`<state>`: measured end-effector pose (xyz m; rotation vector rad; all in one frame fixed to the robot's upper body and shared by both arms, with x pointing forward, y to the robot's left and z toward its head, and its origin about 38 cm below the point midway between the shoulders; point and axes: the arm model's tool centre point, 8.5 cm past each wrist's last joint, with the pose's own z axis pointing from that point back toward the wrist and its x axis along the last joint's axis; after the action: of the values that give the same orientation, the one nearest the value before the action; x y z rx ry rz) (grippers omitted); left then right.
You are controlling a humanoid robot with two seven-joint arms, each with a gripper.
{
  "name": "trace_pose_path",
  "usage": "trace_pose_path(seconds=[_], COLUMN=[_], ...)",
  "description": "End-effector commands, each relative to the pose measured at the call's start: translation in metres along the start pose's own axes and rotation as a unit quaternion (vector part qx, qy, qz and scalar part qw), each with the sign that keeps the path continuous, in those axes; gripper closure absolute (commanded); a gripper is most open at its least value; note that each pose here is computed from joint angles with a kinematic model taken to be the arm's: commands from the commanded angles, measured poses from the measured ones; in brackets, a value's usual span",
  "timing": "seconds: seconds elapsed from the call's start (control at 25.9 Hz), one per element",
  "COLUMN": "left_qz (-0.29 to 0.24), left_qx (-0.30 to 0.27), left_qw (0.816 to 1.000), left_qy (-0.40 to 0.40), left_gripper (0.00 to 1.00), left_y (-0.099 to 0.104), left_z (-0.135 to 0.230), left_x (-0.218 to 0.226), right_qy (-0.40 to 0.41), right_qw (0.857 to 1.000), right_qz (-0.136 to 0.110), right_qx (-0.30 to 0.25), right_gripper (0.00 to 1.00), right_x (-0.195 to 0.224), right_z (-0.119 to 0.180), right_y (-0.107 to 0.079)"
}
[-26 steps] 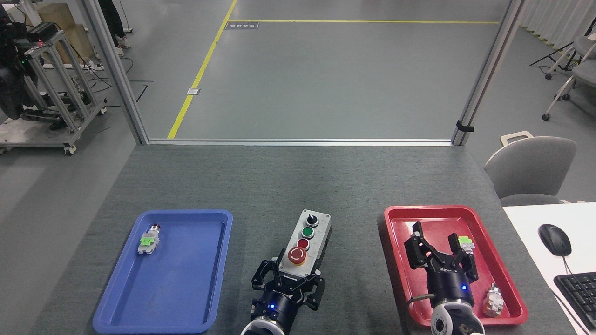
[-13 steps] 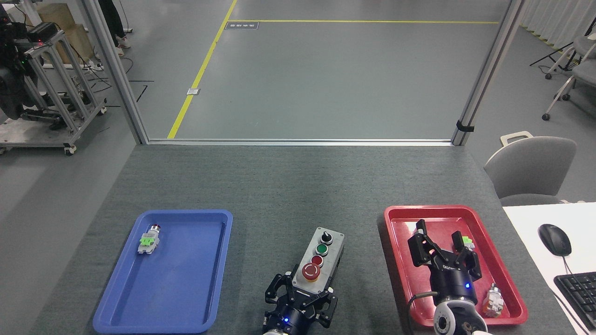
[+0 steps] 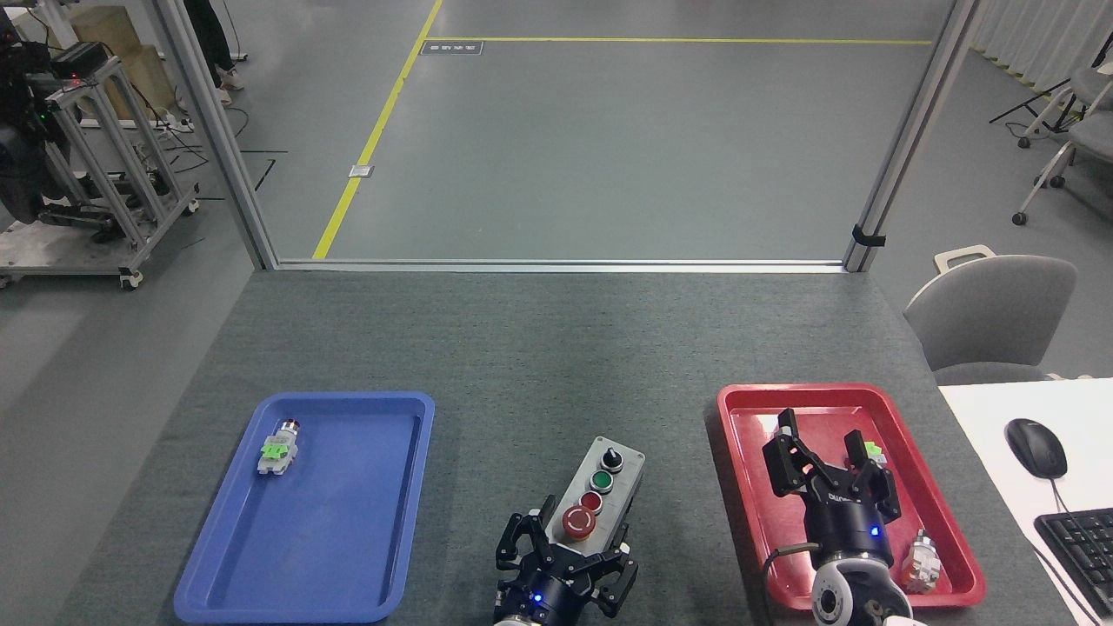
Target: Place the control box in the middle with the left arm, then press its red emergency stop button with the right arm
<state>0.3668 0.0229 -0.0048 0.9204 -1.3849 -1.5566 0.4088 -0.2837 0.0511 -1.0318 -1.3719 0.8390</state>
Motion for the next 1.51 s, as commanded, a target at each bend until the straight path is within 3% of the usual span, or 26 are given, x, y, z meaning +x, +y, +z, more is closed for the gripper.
trace_pose_path(seconds=[0.0,0.15,0.23,0.35,0.42,0.5,0.54,0.66,0.73,0.81,0.89,0.97,1.12,1.24,1.47], left_qz=[0.003,0.011,0.012,-0.003,-0.004,0.000,0.000,-0.006,-0.002,0.000,-0.002,-0.002,-0.004,0.012,0.024], left_qx=[-0.001,0.002,-0.005,0.000,0.002,0.005,0.008,0.018,0.022,0.029,0.036,0.048,0.082,0.107,0.135], left_qw=[1.000,0.999,0.998,0.998,0.998,0.998,0.998,0.998,0.998,0.998,0.999,0.999,0.995,0.992,0.986], left_qy=[-0.005,-0.036,-0.059,-0.069,-0.068,-0.068,-0.069,-0.063,-0.059,-0.047,-0.026,0.004,0.055,0.069,0.095], left_gripper=[0.02,0.02,0.02,0.02,0.02,0.01,0.01,0.01,0.01,0.01,0.01,0.01,0.01,0.01,0.01], left_y=[0.000,-0.003,-0.013,-0.017,-0.018,-0.016,-0.015,-0.007,-0.004,0.002,0.008,0.017,0.042,0.063,0.094], left_z=[0.002,0.016,0.032,0.053,0.064,0.072,0.077,0.092,0.103,0.114,0.121,0.121,0.114,0.101,0.068], left_x=[0.001,0.004,-0.003,-0.022,-0.029,-0.032,-0.035,-0.058,-0.070,-0.090,-0.118,-0.145,-0.188,-0.202,-0.230], right_qy=[-0.001,-0.001,-0.003,-0.043,-0.083,-0.121,-0.146,-0.212,-0.245,-0.277,-0.297,-0.305,-0.305,-0.307,-0.330], right_qw=[1.000,1.000,1.000,0.999,0.996,0.992,0.989,0.977,0.969,0.961,0.952,0.946,0.940,0.937,0.929], right_qz=[0.000,0.003,0.005,0.000,-0.007,-0.013,-0.016,-0.023,-0.015,0.015,0.047,0.064,0.106,0.100,0.094], right_qx=[0.000,-0.003,-0.003,-0.010,-0.015,-0.020,-0.022,-0.024,-0.011,0.018,0.062,0.091,0.109,0.133,0.141], right_gripper=[0.00,0.01,0.09,0.43,0.59,0.91,1.00,1.00,1.00,1.00,1.00,1.00,1.00,1.00,1.00], right_x=[0.000,-0.001,0.000,0.009,0.020,0.030,0.036,0.055,0.070,0.093,0.109,0.128,0.136,0.142,0.165], right_z=[0.000,0.000,0.000,-0.007,-0.010,-0.013,-0.014,-0.016,-0.013,-0.008,0.002,0.012,0.018,0.026,0.032], right_y=[0.000,-0.001,-0.001,-0.008,-0.012,-0.016,-0.018,-0.022,-0.014,0.004,0.036,0.062,0.079,0.097,0.105])
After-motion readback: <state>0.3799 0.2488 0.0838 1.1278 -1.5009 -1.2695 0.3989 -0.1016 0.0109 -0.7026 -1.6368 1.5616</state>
